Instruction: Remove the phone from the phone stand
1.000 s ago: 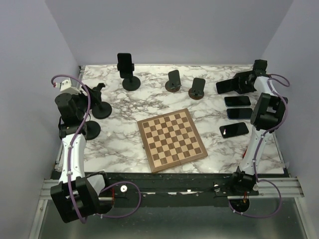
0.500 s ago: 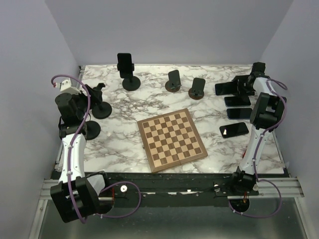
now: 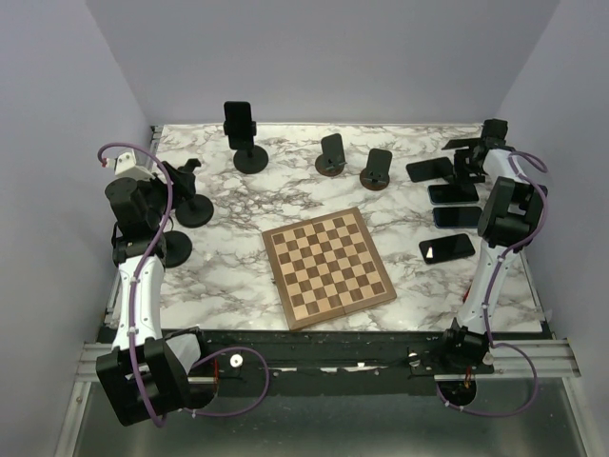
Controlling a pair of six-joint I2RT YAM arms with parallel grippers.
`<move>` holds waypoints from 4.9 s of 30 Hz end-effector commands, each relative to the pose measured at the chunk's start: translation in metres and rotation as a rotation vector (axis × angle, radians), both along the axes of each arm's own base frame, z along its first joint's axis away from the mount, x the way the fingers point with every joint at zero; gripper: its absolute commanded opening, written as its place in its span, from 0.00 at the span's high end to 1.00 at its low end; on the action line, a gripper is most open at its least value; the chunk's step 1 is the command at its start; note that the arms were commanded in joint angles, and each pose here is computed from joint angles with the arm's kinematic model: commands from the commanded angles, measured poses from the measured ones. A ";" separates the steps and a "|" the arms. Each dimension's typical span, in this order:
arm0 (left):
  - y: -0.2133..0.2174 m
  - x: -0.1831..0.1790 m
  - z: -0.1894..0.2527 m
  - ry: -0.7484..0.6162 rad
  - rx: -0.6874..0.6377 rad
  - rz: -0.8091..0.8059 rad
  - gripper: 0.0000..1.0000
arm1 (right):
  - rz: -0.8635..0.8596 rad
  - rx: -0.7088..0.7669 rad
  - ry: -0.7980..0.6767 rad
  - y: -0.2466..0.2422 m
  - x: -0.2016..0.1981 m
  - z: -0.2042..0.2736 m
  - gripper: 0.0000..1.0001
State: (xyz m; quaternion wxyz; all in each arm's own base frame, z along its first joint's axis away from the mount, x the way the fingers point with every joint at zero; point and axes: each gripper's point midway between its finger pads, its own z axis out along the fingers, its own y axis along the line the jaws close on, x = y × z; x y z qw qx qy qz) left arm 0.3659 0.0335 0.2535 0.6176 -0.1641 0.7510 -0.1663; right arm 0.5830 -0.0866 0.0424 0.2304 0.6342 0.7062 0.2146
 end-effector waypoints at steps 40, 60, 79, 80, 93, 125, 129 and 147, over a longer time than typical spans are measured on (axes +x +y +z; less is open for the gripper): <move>-0.080 -0.013 0.064 -0.218 0.040 -0.379 0.25 | 0.863 -0.534 -0.567 0.243 -0.106 0.187 0.00; -0.122 0.136 0.049 -0.096 0.043 -0.867 0.24 | 1.017 -0.505 -0.874 0.280 -0.172 0.246 0.01; -0.083 0.226 0.017 -0.097 0.091 -0.627 0.22 | 1.077 -0.525 -0.880 0.282 -0.181 0.244 0.01; -0.083 0.229 0.017 -0.108 0.091 -0.626 0.22 | 1.079 -0.525 -0.881 0.282 -0.181 0.245 0.01; -0.114 0.234 0.018 -0.194 -0.038 -0.809 0.37 | 1.103 -0.517 -0.904 0.286 -0.183 0.250 0.01; -0.201 0.099 0.014 -0.120 -0.079 -0.828 1.00 | 1.249 -0.439 -0.868 0.384 -0.200 0.206 0.01; -0.217 0.088 0.006 -0.099 -0.068 -0.847 1.00 | 1.265 -0.467 -0.838 0.396 -0.199 0.198 0.01; -0.194 0.063 -0.001 -0.116 -0.047 -0.673 0.16 | 1.373 -0.762 -0.753 0.431 -0.152 0.179 0.00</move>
